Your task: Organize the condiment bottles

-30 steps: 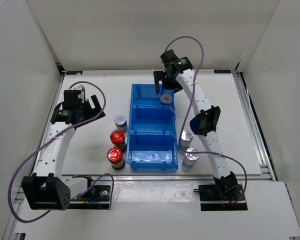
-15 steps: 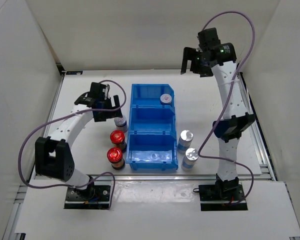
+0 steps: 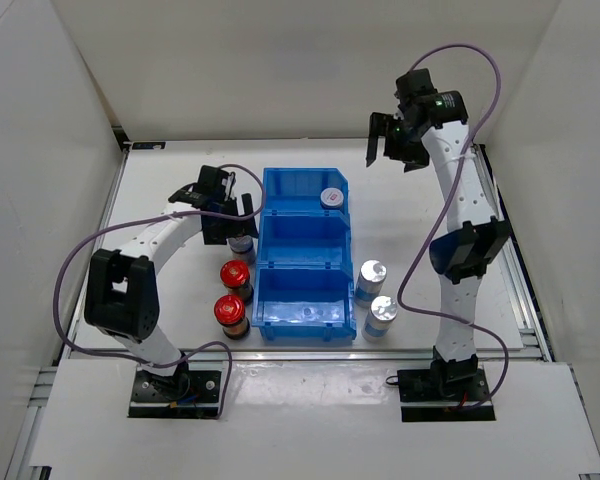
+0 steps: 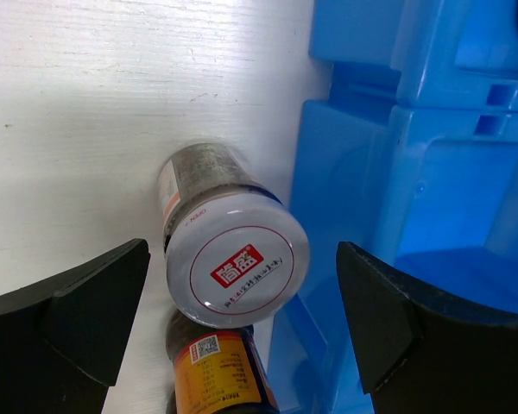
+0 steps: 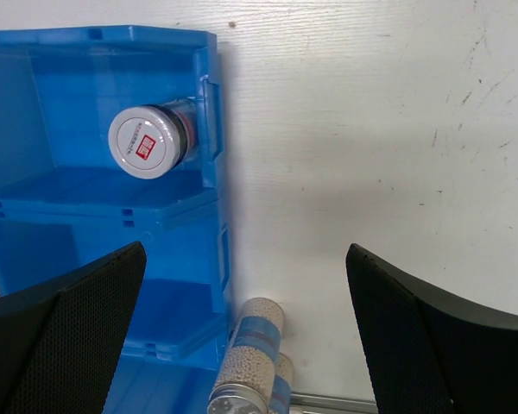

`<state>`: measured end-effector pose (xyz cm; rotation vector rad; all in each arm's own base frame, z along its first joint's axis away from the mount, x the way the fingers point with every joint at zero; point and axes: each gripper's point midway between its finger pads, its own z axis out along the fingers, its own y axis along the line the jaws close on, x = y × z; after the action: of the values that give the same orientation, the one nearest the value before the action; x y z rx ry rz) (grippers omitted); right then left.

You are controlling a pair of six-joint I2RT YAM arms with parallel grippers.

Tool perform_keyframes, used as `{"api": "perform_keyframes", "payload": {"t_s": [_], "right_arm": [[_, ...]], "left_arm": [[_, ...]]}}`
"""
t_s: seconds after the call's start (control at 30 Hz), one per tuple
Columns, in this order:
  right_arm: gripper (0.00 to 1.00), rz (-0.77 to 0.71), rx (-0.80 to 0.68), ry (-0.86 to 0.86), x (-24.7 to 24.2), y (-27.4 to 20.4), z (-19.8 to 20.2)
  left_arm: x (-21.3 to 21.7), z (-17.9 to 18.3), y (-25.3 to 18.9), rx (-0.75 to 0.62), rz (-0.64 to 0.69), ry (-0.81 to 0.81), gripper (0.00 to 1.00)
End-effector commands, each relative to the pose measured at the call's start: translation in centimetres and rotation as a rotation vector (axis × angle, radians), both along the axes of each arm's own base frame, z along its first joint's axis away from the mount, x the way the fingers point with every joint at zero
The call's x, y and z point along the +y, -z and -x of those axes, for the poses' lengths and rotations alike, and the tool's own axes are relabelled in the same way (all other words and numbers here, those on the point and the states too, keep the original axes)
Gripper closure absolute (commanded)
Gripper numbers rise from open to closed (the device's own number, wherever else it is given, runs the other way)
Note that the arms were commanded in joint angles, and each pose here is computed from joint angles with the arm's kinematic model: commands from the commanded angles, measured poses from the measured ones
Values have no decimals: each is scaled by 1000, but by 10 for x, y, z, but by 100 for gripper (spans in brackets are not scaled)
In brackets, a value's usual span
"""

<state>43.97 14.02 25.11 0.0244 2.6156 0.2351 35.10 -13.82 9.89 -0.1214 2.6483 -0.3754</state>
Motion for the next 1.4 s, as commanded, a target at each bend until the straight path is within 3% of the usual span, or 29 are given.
{"api": "perform_keyframes", "payload": {"t_s": [0.0,0.2,0.37,0.57,0.63,0.67,0.7,0.8,0.83,0.97,1.23,1.37], "right_arm": [[0,38,205,18,-32,-5,66],[0,14,211,6,-31,-5,66],[0,-12,236,11,-32,0,65],[0,-69,256,36,-40,4,56],[0,-79,248,32,-38,4,54],[0,-80,248,41,-42,4,53],[0,-80,248,41,-42,4,53],[0,-78,257,42,-42,7,52],[0,-78,257,42,-42,7,52],[0,-77,266,42,-41,11,51],[0,-82,287,40,-40,16,51],[0,-83,278,39,-41,10,56]], "left_arm": [[-3,-7,-7,-37,8,-11,0],[-2,-9,1,-31,-2,-15,1],[-4,-16,-4,-51,4,-16,17],[-5,-8,6,-24,15,-4,11],[-4,-9,2,-38,10,-10,20],[1,-10,-3,-49,-11,-24,31],[1,-10,-6,-50,-11,-24,31],[10,-17,-29,-99,-33,-57,51],[20,-21,-36,-120,-62,-89,63],[33,-37,-83,-223,-72,-131,88],[21,-91,-189,-459,-27,-149,89],[-13,-114,-234,-570,39,-86,89]]}}
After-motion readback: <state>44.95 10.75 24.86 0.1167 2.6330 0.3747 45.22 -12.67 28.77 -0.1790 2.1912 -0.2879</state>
